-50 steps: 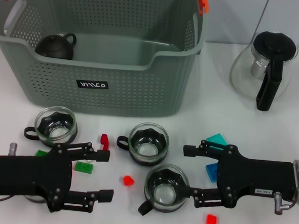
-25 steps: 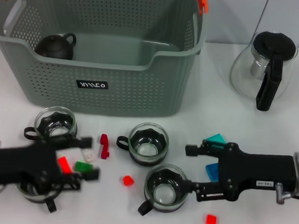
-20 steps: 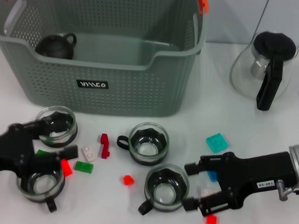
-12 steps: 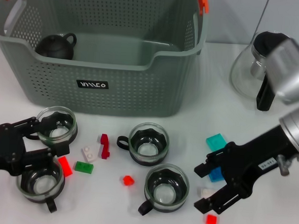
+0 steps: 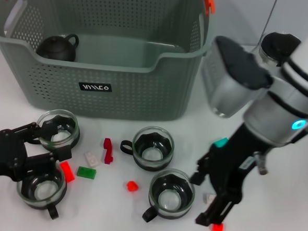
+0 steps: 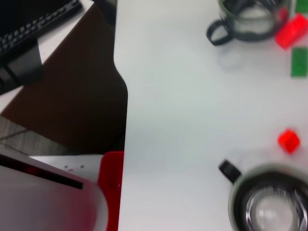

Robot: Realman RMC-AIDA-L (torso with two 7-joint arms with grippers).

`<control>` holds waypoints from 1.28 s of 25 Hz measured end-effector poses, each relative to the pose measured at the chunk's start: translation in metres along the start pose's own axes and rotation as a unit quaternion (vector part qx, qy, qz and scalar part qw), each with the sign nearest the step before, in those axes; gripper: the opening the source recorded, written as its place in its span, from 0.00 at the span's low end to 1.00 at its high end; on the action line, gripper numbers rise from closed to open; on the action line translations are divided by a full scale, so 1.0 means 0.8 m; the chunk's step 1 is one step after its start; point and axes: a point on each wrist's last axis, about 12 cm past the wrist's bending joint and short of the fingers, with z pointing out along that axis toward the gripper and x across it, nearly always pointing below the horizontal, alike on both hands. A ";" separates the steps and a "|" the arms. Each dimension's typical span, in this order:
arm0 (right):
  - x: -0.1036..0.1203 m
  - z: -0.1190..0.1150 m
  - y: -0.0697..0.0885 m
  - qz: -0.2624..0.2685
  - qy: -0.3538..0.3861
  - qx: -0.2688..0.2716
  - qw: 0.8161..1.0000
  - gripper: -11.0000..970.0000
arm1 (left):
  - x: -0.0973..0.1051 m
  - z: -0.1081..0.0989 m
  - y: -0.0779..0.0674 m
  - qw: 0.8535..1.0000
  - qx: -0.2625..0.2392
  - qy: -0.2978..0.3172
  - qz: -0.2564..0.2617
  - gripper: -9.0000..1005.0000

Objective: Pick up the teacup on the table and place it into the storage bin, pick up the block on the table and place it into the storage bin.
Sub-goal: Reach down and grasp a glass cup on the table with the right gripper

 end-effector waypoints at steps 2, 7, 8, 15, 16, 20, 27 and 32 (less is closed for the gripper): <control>-0.010 0.004 0.001 -0.022 0.000 0.008 1.000 0.94 | 0.001 0.000 0.000 1.000 -0.002 0.000 -0.002 0.81; -0.025 0.022 0.004 -0.064 0.021 0.035 0.997 0.94 | 0.004 0.003 0.002 1.000 -0.009 -0.001 -0.008 0.81; -0.028 0.029 0.005 -0.072 0.030 0.036 0.996 0.94 | 0.005 0.004 0.002 1.000 -0.010 -0.001 -0.010 0.81; -0.038 0.061 0.015 -0.109 0.065 0.035 0.991 0.94 | 0.008 0.009 0.005 1.000 -0.016 -0.001 -0.016 0.81; -0.038 0.065 0.017 -0.113 0.066 0.035 0.991 0.94 | 0.008 0.009 0.006 1.000 -0.016 -0.001 -0.016 0.81; -0.037 0.079 0.017 -0.120 0.071 0.047 0.989 0.94 | 0.008 0.008 0.006 1.000 -0.018 -0.001 -0.016 0.81; -0.033 0.099 0.016 -0.124 0.081 0.071 0.986 0.92 | 0.009 0.007 0.006 1.000 -0.020 0.000 -0.017 0.81; -0.030 0.106 0.017 -0.125 0.096 0.078 0.984 0.88 | 0.009 0.007 0.006 1.000 -0.021 0.001 -0.017 0.81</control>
